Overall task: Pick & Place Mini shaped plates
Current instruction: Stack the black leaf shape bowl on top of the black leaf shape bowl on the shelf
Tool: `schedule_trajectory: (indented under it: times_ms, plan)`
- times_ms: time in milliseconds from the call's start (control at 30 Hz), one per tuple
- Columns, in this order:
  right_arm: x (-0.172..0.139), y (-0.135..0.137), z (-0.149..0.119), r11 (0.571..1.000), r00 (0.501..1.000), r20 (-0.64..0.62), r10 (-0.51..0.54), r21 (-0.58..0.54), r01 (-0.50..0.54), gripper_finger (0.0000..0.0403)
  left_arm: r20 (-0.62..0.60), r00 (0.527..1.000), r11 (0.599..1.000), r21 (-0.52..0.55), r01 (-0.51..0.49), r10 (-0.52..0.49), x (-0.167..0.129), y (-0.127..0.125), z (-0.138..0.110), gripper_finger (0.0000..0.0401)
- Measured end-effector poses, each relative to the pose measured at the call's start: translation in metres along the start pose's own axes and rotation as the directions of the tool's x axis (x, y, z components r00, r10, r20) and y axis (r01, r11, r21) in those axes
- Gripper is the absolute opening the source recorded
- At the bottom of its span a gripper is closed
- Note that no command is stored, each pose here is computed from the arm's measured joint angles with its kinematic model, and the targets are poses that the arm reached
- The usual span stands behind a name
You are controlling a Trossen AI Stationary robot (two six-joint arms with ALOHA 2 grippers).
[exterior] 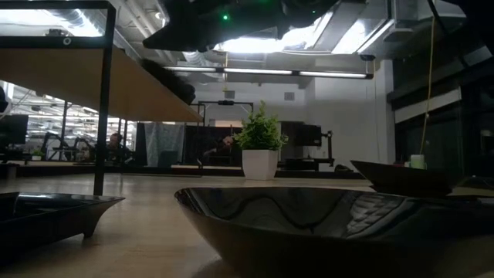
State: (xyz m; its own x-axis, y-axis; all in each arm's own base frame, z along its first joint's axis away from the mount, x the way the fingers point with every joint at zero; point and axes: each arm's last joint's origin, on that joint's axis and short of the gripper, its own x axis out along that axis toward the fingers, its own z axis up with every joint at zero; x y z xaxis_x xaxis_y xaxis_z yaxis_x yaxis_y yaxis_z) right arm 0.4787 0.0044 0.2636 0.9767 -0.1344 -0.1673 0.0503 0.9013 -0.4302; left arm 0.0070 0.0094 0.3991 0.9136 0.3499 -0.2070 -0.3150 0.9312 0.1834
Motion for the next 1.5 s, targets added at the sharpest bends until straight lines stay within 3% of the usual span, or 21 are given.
schedule_trajectory:
  times_ms: [267, 400, 567, 800, 933, 1100, 1333, 1500]
  plan:
    - [0.000, 0.000, -0.003, 1.000, 1.000, -0.025, 0.008, -0.009, -0.009, 0.0025, 0.000, 1.000, 1.000, 0.000, 0.000, 0.000, 0.000, 0.000, 0.000, 0.0004]
    - [-0.007, 0.008, -0.008, 0.997, 0.987, -0.150, 0.062, -0.037, -0.068, 0.0025, 0.000, 1.000, 1.000, 0.000, -0.001, 0.001, 0.000, 0.000, 0.000, 0.0004]
    - [-0.035, 0.025, 0.005, 0.984, 0.935, -0.321, 0.151, -0.042, -0.173, 0.0025, 0.000, 1.000, 1.000, 0.000, 0.000, 0.000, 0.000, 0.000, 0.000, 0.0004]
    - [-0.075, 0.051, -0.005, 0.955, 0.792, -0.546, 0.273, 0.053, -0.292, 0.0026, 0.000, 1.000, 1.000, 0.000, 0.000, 0.000, 0.000, 0.000, 0.000, 0.0004]
    - [-0.081, 0.058, -0.017, 0.956, 0.767, -0.574, 0.286, 0.120, -0.267, 0.0026, 0.000, 1.000, 1.000, 0.000, 0.000, 0.000, 0.000, 0.000, 0.000, 0.0004]
    - [-0.083, 0.061, -0.032, 0.957, 0.748, -0.602, 0.280, 0.109, -0.271, 0.0029, 0.000, 1.000, 1.000, 0.000, 0.000, 0.000, 0.000, 0.000, 0.000, 0.0004]
    - [-0.086, 0.062, -0.054, 0.954, 0.718, -0.639, 0.277, 0.097, -0.282, 0.0102, 0.000, 1.000, 1.000, 0.000, -0.001, 0.001, 0.000, 0.000, 0.000, 0.0004]
    - [-0.086, 0.065, -0.067, 0.970, 0.735, -0.638, 0.228, 0.080, -0.231, 0.0164, 0.000, 1.000, 1.000, 0.000, 0.000, 0.000, 0.000, 0.000, 0.000, 0.0004]
